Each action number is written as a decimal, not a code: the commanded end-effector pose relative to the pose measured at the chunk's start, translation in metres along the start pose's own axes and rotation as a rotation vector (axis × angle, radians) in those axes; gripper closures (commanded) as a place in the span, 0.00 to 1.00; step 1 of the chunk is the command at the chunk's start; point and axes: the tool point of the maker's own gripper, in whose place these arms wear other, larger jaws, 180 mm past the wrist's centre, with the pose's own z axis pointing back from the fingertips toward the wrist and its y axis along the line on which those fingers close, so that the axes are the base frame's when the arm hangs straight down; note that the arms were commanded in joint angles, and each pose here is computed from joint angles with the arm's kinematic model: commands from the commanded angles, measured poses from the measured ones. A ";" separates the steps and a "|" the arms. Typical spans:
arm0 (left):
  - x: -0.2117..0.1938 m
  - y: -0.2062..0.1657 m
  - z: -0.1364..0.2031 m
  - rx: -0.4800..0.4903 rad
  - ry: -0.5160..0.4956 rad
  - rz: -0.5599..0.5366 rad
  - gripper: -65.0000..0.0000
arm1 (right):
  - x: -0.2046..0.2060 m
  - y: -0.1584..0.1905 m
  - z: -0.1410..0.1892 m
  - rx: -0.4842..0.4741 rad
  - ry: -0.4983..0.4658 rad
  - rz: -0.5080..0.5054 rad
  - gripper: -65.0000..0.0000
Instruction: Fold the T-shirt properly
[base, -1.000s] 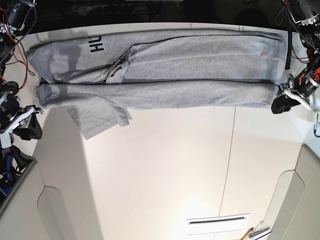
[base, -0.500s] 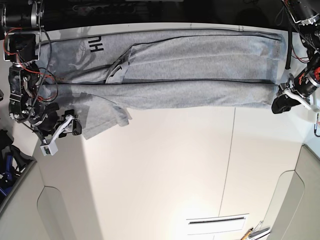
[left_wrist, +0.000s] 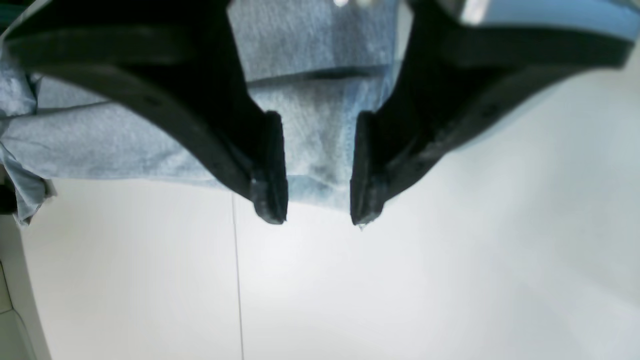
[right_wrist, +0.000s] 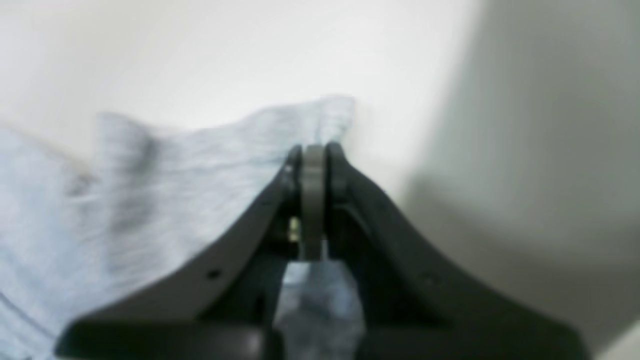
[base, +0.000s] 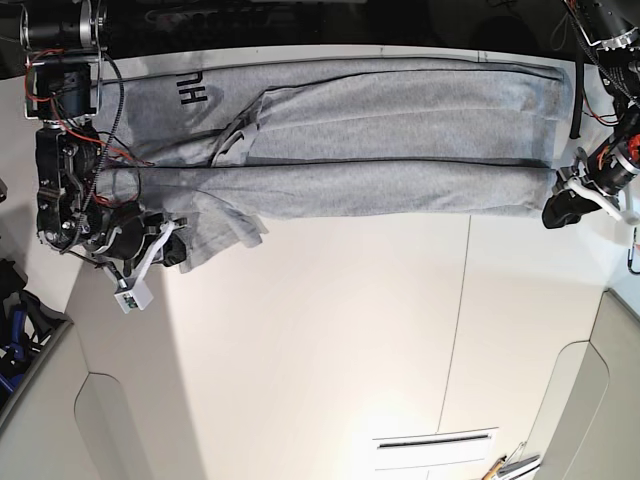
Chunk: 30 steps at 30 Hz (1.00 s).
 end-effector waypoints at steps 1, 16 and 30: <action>0.021 -0.003 0.005 -0.014 -0.055 -0.033 0.62 | 0.033 0.003 0.014 0.005 -0.087 0.043 1.00; 0.021 -0.003 0.005 -0.014 -0.055 -0.032 0.62 | -0.043 0.147 0.072 0.200 -0.084 0.136 1.00; 0.030 -0.003 0.010 -0.032 -0.103 -0.025 0.54 | -0.081 0.159 0.077 0.214 -0.018 0.095 0.44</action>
